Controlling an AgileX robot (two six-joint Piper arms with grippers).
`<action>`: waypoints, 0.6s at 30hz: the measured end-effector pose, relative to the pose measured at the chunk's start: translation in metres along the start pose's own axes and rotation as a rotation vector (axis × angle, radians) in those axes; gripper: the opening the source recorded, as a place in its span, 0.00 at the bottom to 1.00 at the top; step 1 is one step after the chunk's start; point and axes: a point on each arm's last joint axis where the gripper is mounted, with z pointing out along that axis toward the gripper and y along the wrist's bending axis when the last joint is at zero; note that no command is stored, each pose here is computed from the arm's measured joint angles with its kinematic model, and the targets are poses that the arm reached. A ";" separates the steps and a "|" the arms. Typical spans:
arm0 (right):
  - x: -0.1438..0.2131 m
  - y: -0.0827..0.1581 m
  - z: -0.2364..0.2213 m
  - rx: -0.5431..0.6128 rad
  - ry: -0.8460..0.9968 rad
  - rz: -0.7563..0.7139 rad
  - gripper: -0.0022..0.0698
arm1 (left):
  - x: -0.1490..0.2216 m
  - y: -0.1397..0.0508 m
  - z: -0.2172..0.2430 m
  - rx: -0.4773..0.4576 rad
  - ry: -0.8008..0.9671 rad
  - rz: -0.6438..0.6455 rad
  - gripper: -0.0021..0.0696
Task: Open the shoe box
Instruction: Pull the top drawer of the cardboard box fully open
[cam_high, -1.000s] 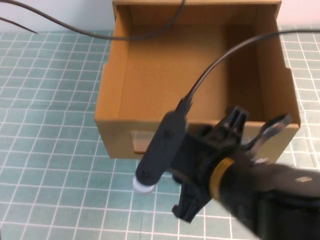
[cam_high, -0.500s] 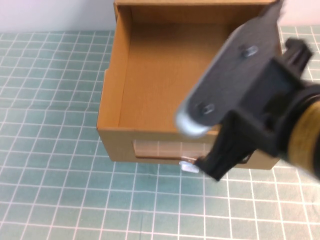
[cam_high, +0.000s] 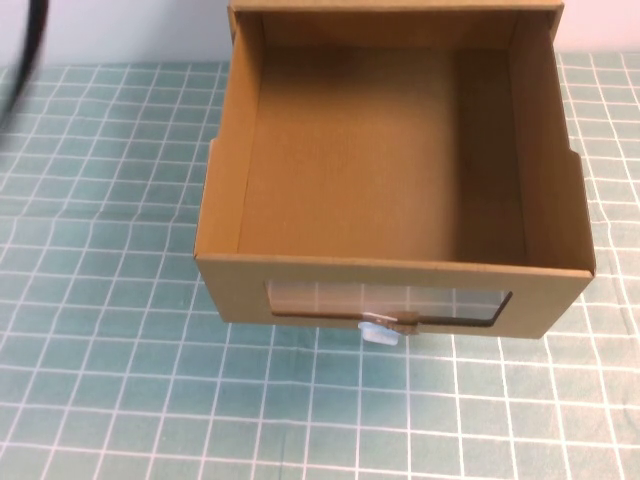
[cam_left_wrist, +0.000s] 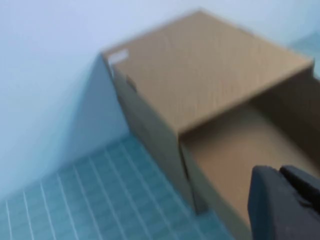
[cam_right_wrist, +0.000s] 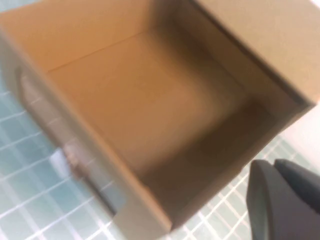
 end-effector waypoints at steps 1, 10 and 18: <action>0.005 -0.002 -0.005 -0.016 -0.007 -0.007 0.01 | 0.014 -0.004 -0.004 -0.005 0.034 -0.002 0.02; 0.078 0.005 -0.023 -0.145 -0.051 0.003 0.01 | 0.153 -0.041 0.001 -0.046 0.155 -0.068 0.02; 0.123 0.015 -0.021 -0.177 -0.032 0.003 0.01 | 0.245 -0.065 0.023 -0.075 0.137 -0.220 0.02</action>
